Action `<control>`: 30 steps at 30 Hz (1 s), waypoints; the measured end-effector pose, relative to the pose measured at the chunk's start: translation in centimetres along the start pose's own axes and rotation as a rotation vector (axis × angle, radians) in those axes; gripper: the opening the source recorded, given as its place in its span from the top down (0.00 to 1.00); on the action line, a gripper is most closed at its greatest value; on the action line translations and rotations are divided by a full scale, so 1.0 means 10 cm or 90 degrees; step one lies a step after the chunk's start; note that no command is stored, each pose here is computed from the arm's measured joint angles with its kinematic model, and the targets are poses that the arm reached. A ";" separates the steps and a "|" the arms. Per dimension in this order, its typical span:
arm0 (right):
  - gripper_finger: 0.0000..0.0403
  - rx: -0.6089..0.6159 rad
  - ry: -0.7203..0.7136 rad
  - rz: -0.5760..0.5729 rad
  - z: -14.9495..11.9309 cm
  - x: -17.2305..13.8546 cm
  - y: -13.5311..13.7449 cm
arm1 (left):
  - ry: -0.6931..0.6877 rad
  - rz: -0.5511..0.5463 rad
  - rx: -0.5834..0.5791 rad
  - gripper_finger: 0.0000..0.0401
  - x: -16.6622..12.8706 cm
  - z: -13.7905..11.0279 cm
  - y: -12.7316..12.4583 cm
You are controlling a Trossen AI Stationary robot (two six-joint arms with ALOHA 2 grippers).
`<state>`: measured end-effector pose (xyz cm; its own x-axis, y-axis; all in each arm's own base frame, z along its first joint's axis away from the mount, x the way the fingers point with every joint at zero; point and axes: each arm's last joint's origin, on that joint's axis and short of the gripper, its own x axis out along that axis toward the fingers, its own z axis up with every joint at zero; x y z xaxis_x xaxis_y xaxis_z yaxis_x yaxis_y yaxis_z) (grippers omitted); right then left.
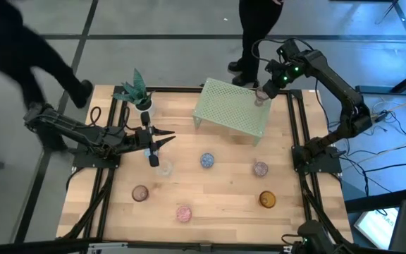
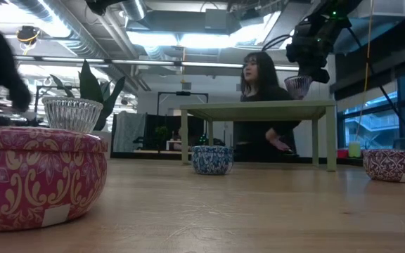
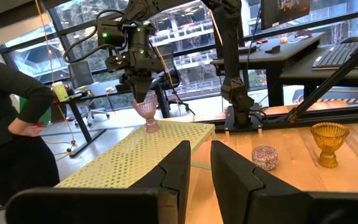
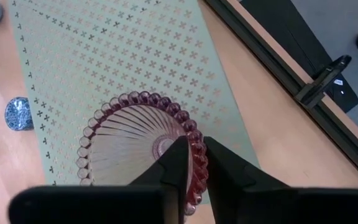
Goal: Pick & Place candle stick holders
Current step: Put the top pink candle holder on the shelf, then put the brown candle holder on the shelf aligned with the pink candle holder
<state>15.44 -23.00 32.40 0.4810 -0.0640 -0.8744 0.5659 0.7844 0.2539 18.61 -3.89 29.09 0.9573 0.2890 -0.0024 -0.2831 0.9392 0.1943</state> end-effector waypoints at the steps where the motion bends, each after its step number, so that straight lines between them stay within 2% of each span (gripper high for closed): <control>1: 0.86 0.000 0.000 0.000 0.00 0.00 0.00 | 0.000 0.000 0.000 0.85 0.00 0.00 0.00; 12: 0.84 0.005 0.014 0.004 -0.02 0.00 0.01 | 0.000 0.000 0.001 0.85 0.00 0.00 0.00; 23: 0.69 -0.014 0.019 -0.016 -0.02 0.00 0.00 | 0.000 0.000 0.001 0.85 0.00 0.00 0.00; 26: 0.66 -0.014 0.028 -0.046 -0.03 0.00 -0.02 | 0.000 0.000 0.001 0.85 0.00 0.00 0.00; 30: 0.64 -0.014 0.032 -0.044 -0.03 0.00 -0.01 | 0.000 0.000 0.001 0.85 0.00 0.00 0.00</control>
<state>15.13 -22.90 32.24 0.4066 -0.0879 -0.9094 0.5813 0.7928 0.1833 18.61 -3.89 29.10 0.9572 0.2893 -0.0019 -0.2834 0.9387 0.1962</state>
